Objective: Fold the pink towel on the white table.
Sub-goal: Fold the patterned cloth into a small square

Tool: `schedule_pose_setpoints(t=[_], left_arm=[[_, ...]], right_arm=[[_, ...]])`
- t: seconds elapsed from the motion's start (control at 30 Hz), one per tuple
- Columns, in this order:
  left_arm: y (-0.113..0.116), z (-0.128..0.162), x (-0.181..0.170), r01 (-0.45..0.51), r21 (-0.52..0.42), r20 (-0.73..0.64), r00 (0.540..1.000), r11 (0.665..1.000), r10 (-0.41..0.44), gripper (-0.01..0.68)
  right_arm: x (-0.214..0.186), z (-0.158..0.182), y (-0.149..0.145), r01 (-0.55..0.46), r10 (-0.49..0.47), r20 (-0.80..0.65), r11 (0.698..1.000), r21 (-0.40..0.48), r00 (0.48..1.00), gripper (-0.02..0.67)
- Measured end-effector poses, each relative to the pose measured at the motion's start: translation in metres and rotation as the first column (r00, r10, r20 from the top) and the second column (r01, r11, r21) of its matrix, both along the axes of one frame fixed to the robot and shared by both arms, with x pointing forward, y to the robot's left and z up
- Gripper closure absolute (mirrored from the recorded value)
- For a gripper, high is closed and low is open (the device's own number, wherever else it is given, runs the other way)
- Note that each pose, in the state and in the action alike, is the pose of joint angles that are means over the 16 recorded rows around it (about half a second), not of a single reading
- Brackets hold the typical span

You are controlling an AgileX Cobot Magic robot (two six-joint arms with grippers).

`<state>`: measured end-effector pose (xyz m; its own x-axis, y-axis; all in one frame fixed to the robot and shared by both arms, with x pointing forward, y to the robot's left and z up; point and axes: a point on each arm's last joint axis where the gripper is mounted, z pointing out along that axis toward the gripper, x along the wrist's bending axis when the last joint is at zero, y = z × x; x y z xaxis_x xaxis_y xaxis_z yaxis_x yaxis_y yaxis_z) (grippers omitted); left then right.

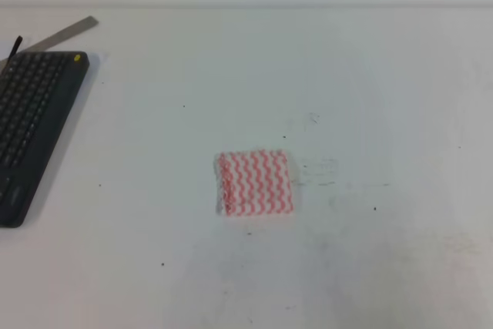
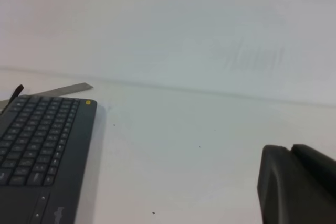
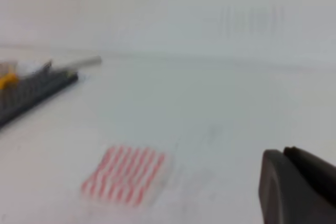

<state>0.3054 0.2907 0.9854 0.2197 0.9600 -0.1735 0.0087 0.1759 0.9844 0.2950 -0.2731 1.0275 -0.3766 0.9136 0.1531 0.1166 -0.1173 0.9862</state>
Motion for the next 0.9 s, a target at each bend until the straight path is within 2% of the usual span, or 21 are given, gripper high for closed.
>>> schedule_pose_setpoints(t=[0.27,0.47,0.6,0.9], left_arm=[[0.000,0.000,0.000,0.001,-0.005,0.002,1.000,1.000,-0.001,0.671],[0.000,0.000,0.000,0.001,-0.006,0.002,1.000,1.000,-0.001,0.671],[0.000,0.000,0.000,0.000,-0.006,0.003,1.000,1.000,0.000,0.671],[0.001,0.000,0.000,-0.004,-0.005,0.003,1.000,1.000,0.004,0.671]], right_arm=[[0.001,-0.014,-0.012,0.182,-0.180,0.117,0.983,-0.011,0.977,0.668],[0.000,-0.034,-0.019,0.284,-0.282,0.108,0.959,-0.002,0.953,0.668],[-0.001,-0.048,-0.019,0.299,-0.297,0.058,0.954,-0.017,0.953,0.668],[-0.003,-0.064,-0.016,0.262,-0.267,-0.092,0.963,-0.062,0.959,0.668]])
